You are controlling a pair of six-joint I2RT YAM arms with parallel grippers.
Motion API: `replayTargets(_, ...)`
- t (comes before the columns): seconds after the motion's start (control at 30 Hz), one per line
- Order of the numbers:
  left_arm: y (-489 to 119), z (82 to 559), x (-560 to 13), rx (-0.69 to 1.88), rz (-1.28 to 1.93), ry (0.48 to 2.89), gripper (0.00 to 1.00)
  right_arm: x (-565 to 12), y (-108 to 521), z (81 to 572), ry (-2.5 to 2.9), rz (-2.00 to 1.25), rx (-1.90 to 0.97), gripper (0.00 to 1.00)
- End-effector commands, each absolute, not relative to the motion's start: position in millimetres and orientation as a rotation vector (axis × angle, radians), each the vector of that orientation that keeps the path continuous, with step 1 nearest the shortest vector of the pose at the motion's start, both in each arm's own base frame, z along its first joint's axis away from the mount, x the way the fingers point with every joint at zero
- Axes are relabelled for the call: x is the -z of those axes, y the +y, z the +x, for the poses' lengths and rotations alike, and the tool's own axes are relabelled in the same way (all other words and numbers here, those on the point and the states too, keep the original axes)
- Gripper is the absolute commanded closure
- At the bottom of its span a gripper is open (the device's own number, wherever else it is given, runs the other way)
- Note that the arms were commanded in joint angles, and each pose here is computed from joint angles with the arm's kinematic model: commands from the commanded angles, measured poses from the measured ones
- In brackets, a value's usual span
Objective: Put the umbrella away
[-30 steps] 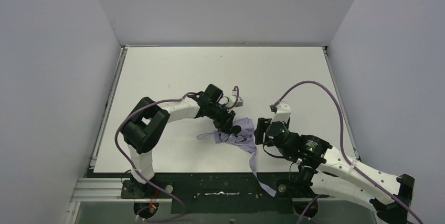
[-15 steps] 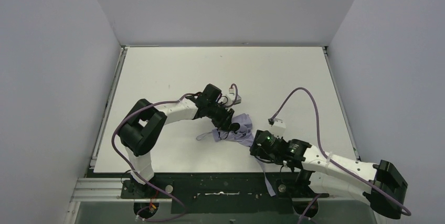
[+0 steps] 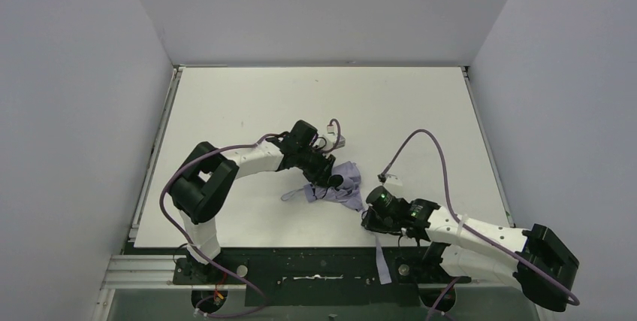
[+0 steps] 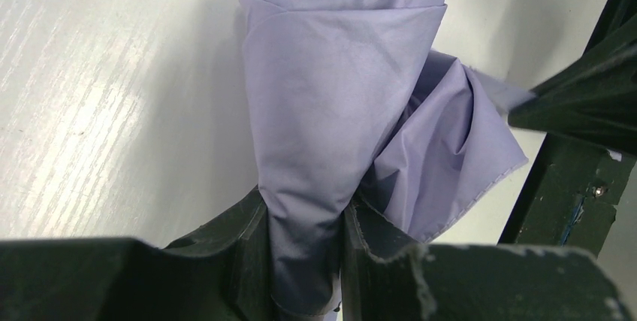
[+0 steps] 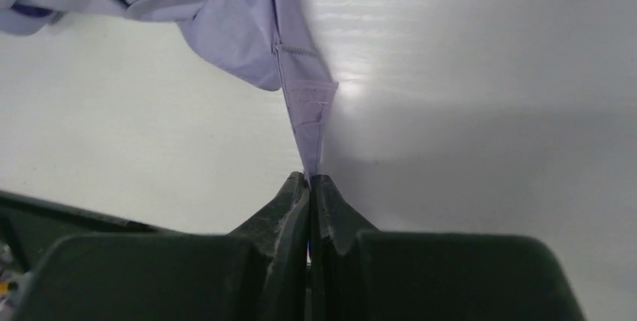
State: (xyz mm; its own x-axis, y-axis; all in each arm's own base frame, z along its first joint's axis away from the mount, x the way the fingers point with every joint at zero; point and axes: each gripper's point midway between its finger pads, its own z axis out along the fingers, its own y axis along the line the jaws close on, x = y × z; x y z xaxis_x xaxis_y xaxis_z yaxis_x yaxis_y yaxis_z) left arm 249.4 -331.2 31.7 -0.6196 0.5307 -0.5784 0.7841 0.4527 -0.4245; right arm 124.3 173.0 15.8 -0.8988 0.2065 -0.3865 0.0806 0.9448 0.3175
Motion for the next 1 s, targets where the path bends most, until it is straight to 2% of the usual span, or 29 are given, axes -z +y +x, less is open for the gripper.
replayTargets(0.0, -296, 285, -12, 0.660, 0.988, 2.427, 1.00, -23, 215, 82, 2.813, 0.066, -0.819, 1.00)
replayTargets(0.17, -292, 292, -15, 0.640, 0.918, 2.446, 1.00, -60, 262, 55, 2.772, -0.055, -1.310, 1.00)
replayTargets(0.33, -284, 300, -15, 0.606, 0.865, 2.458, 1.00, -116, 281, 49, 2.616, -0.136, -1.589, 1.00)
replayTargets(0.47, -280, 309, -19, 0.603, 0.810, 2.458, 1.00, -140, 282, 43, 2.551, -0.156, -1.688, 1.00)
replayTargets(0.57, -277, 316, -23, 0.620, 0.748, 2.456, 1.00, -131, 274, 38, 2.597, -0.152, -1.639, 1.00)
replayTargets(0.8, -271, 335, -43, 0.664, 0.616, 2.411, 1.00, -53, 226, 23, 2.871, -0.013, -1.246, 1.00)
replayTargets(0.97, -268, 336, -47, 0.648, 0.602, 2.394, 1.00, -26, 213, 16, 2.938, 0.089, -1.180, 1.00)
